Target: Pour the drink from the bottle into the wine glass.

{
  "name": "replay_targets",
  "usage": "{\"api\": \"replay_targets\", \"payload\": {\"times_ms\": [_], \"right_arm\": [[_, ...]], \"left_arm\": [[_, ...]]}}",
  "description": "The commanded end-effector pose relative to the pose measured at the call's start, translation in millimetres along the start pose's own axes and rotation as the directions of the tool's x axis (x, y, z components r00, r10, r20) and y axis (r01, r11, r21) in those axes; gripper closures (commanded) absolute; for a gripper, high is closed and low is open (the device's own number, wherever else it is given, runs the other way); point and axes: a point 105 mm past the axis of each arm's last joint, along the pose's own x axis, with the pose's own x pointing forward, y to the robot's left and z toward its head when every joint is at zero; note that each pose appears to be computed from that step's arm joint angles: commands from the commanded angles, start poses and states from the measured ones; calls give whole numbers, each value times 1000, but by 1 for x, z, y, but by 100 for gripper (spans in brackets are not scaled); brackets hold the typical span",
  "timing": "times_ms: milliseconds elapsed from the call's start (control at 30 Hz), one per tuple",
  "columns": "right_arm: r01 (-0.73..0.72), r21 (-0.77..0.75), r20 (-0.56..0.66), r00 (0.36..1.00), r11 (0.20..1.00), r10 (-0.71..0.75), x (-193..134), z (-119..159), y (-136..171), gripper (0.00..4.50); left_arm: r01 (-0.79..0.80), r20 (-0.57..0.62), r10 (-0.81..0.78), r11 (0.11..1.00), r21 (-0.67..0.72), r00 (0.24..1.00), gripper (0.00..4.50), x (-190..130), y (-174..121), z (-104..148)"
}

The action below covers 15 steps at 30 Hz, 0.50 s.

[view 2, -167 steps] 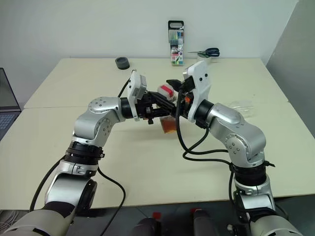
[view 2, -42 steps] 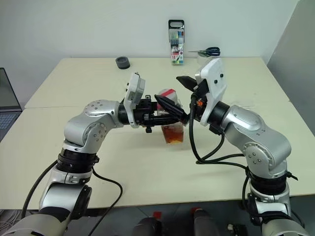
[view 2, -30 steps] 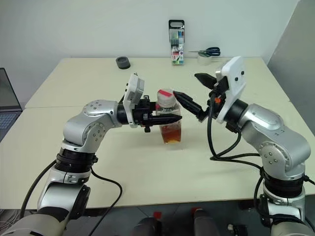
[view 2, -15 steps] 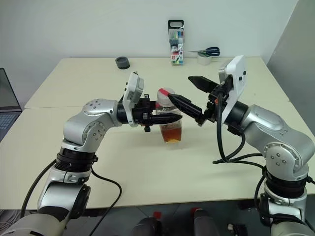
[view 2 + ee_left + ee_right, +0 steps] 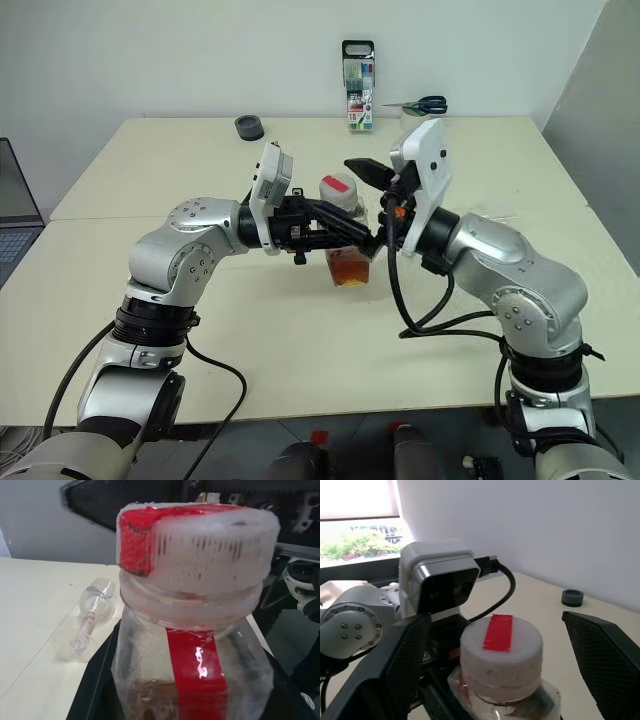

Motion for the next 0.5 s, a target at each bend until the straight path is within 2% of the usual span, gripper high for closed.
{"api": "replay_targets", "payload": {"times_ms": [33,500], "right_arm": [[31,-47,65,998,998,-28,-1,16,-4,3],[50,-69,11,999,996,-50,-22,11,-9,3]], "left_arm": [[6,40,-9,997,78,999,268,-2,-1,21],[1,40,-4,997,78,999,268,-2,0,19]]}}
